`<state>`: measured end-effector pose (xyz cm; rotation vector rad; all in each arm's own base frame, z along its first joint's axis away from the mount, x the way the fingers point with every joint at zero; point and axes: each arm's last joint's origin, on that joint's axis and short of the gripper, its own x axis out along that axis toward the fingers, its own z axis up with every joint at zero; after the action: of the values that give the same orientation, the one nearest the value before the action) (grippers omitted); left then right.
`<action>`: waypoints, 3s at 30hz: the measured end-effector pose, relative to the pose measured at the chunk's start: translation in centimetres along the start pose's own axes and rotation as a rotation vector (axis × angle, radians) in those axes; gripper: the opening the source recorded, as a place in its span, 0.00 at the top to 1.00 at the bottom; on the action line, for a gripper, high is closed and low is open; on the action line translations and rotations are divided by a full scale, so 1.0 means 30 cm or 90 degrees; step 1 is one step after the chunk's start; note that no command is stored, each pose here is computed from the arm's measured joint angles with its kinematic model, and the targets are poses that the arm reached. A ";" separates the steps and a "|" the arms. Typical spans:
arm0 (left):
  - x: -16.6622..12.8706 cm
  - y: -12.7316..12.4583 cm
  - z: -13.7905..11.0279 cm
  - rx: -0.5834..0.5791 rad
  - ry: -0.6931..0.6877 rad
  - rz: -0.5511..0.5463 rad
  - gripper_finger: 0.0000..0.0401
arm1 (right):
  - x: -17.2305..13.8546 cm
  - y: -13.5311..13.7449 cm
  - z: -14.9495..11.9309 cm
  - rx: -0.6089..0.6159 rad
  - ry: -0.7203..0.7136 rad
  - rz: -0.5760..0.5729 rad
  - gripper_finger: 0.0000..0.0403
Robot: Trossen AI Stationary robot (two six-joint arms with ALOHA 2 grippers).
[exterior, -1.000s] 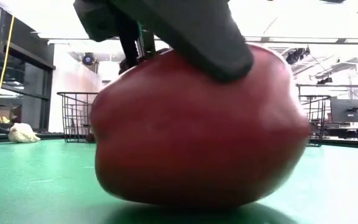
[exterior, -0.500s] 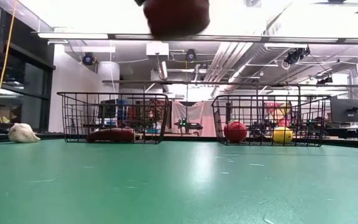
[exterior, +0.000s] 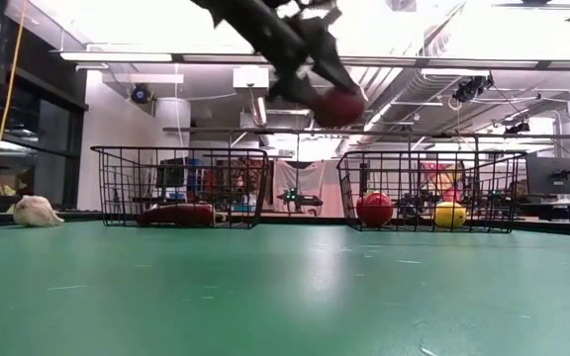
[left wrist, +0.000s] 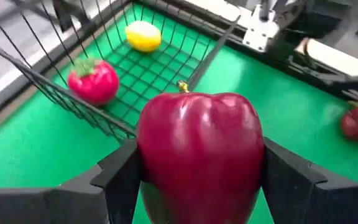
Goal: Sort produce into baskets
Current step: Put the left red apple into the right wire basket, then put the red apple in the right wire basket
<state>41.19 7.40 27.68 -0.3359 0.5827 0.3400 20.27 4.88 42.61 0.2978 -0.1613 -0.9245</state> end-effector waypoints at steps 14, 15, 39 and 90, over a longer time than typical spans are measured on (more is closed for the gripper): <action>0.170 0.088 0.229 0.050 -0.118 0.022 0.39 | 0.082 -0.177 0.085 -0.051 0.020 0.011 0.23; 0.194 0.101 0.221 0.048 -0.108 0.027 0.39 | 0.085 -0.183 0.081 -0.053 0.026 0.005 0.23; 0.003 0.168 0.249 0.043 0.032 -0.073 0.09 | 0.084 -0.268 -0.061 0.074 0.314 -0.024 0.23; -0.685 0.196 0.044 -0.066 -0.237 -0.059 0.09 | -0.288 -0.230 -0.929 -0.077 1.364 -0.354 0.23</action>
<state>23.37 8.75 39.47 -0.3865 0.1836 0.3340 17.23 13.03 13.92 1.0834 2.0078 -0.7090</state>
